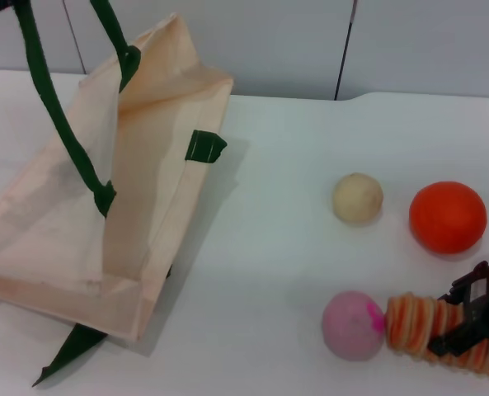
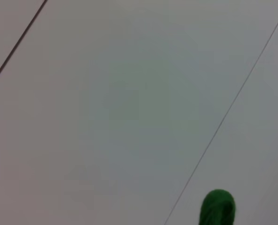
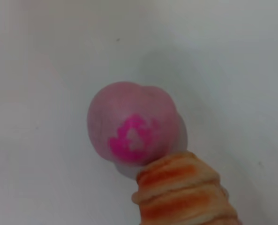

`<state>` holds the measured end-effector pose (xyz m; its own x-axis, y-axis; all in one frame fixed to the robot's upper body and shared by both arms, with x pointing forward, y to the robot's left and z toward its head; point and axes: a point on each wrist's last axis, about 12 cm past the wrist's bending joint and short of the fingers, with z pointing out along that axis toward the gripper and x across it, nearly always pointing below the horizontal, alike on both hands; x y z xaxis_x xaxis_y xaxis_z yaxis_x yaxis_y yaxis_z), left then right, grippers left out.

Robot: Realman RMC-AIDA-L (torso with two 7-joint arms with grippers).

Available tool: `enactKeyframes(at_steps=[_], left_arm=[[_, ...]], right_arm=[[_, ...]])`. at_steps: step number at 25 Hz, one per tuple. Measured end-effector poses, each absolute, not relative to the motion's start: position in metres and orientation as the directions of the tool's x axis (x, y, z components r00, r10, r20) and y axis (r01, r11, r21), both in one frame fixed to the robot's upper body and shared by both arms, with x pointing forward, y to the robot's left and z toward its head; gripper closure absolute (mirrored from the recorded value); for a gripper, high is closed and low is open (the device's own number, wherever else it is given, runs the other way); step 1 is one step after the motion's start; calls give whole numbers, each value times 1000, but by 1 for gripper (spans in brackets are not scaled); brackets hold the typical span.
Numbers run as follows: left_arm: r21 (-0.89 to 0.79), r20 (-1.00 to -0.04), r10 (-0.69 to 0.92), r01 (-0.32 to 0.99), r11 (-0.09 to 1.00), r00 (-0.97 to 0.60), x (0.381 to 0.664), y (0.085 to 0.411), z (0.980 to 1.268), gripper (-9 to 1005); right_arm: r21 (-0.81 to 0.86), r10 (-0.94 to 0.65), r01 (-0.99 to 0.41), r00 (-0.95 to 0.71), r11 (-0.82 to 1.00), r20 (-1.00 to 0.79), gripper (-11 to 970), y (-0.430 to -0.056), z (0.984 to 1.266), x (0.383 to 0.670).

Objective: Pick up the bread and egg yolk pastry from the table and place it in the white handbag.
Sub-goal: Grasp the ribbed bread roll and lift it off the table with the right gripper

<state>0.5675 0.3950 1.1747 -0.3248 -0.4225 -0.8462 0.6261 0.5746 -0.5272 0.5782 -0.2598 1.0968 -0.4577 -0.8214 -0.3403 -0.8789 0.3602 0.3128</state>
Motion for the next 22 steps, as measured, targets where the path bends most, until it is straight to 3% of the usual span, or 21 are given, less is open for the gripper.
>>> enactKeyframes(at_steps=[5, 8, 22], left_arm=[[-527, -847, -422, 626, 576, -324, 568, 395, 1175, 896], [-526, -847, -422, 626, 576, -324, 567, 396, 1175, 896], [-535, -841, -426, 626, 568, -332, 568, 394, 1173, 896]], right_arm=[[316, -823, -879, -456, 356, -338, 140, -259, 1098, 578], [322, -826, -880, -452, 351, -336, 246, -259, 1098, 578], [317, -833, -889, -433, 331, -345, 374, -263, 1106, 578]])
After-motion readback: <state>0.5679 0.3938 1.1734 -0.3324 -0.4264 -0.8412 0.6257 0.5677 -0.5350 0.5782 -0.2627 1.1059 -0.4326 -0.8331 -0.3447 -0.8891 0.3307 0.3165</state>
